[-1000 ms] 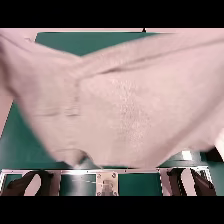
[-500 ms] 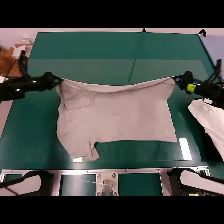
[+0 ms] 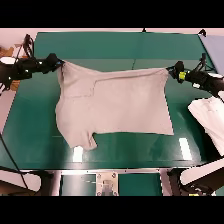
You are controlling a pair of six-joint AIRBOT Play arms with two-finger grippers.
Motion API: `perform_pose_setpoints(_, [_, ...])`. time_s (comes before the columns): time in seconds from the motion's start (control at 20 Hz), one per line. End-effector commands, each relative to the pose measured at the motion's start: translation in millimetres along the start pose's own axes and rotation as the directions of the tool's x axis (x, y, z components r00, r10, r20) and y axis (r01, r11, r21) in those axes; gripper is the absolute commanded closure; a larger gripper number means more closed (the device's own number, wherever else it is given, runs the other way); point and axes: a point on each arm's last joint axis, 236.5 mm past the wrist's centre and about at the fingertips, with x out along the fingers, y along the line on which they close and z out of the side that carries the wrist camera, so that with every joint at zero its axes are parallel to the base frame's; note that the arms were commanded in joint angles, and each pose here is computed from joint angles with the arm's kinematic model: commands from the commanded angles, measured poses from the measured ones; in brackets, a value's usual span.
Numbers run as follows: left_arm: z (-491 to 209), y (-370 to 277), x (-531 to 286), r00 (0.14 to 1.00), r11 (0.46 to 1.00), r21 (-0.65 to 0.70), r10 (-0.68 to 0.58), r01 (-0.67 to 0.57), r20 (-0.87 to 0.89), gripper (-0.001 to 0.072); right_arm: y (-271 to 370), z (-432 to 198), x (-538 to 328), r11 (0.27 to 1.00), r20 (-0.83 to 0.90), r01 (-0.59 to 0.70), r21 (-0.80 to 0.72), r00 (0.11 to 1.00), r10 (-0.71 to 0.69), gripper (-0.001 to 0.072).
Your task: Fold the shirts.
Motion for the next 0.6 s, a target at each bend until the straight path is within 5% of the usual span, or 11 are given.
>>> perform_pose_setpoints(0.0, [16.6,-2.0,-0.8,1.0,0.999,0.034,0.017,-0.018,0.027,0.0681,7.5,14.6,4.0,1.0,0.015,-0.015,-0.021,1.0,0.015,0.0703])
perform_pose_setpoints(0.55, [-86.4,76.1,-22.4,0.871,0.953,0.147,0.302,-0.265,-0.387,0.0682,-69.8,-76.8,-36.4,0.968,-0.403,0.243,-0.069,0.881,-0.25,0.0704])
